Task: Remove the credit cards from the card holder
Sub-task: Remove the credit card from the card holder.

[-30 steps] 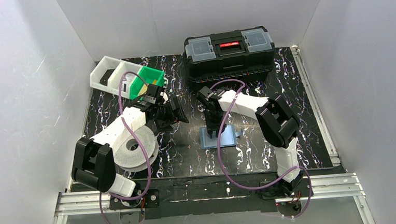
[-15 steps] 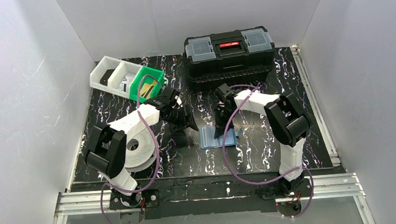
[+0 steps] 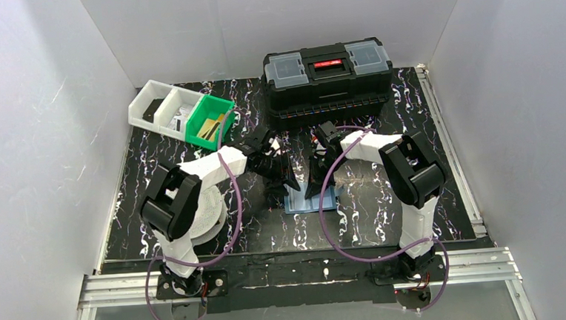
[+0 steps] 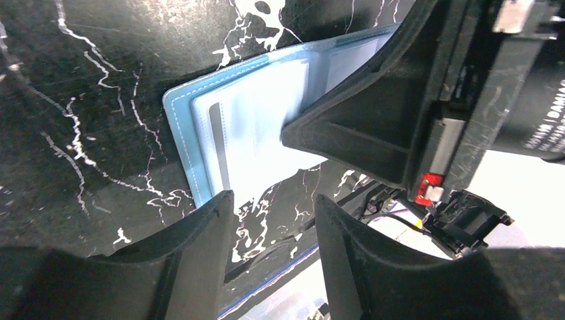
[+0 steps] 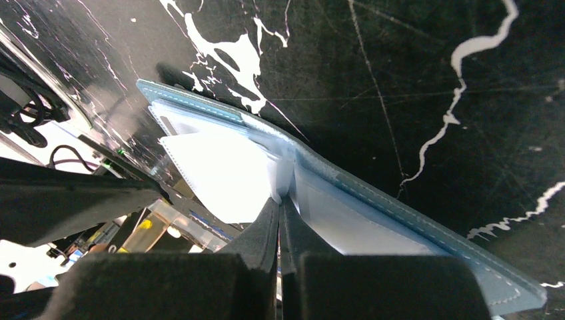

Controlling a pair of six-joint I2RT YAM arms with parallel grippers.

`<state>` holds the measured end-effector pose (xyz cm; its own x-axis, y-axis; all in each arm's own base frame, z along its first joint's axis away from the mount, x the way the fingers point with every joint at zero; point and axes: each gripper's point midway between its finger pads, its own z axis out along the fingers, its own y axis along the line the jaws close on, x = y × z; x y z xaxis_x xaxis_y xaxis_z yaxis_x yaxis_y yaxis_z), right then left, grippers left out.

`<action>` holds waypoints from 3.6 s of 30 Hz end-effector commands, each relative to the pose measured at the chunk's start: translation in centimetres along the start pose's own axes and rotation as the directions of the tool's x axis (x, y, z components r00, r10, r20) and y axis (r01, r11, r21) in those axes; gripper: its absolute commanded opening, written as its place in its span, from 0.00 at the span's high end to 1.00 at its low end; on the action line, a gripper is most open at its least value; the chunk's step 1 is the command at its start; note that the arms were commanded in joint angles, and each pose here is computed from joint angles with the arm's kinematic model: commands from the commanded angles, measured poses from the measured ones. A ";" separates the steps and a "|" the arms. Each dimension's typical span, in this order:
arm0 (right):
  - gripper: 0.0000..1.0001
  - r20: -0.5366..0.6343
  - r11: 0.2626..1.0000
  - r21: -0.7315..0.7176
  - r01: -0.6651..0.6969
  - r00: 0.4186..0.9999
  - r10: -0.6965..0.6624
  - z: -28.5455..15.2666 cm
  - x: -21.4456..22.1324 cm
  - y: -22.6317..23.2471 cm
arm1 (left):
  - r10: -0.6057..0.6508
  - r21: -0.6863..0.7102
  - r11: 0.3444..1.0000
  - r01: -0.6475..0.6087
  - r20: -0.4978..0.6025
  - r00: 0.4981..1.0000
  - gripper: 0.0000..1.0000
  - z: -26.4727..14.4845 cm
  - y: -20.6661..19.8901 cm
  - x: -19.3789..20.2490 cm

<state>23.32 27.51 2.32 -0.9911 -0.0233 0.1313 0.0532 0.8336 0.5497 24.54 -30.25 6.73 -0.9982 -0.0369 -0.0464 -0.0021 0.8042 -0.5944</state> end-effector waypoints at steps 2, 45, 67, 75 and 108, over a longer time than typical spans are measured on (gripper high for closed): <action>0.99 -0.020 1.000 0.030 -0.001 1.000 0.002 1.0 0.7 -1.4 | 0.015 0.029 0.999 -0.014 -0.035 0.999 0.55 0.6 -1.4 0.4; 0.86 0.048 0.999 -0.024 0.033 0.998 -0.031 -2.1 -0.2 1.0 | 0.038 -0.106 0.993 -0.044 -0.058 0.998 1.00 4.0 1.4 1.1; 0.50 0.287 0.993 0.100 0.058 0.954 -0.085 -10.5 -1.4 1.4 | 0.121 -0.012 0.993 -0.121 -0.042 0.992 1.00 2.5 -3.5 0.7; 0.53 0.312 0.981 0.194 -0.016 0.949 -0.047 -10.7 -1.4 -2.4 | 0.123 -0.068 0.990 -0.127 -0.062 0.990 0.99 3.6 -3.8 0.7; 0.82 0.227 0.934 0.335 -0.126 0.973 0.050 -5.2 -0.4 -10.6 | 0.167 -0.072 0.982 -0.174 -0.089 0.982 0.92 5.3 -6.4 0.9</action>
<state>23.42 15.14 2.10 -0.9859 0.1608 -0.0471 0.1486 0.9690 0.1974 24.10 -37.78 5.23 -0.9892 0.1332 -0.0614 0.1458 0.8479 -0.5097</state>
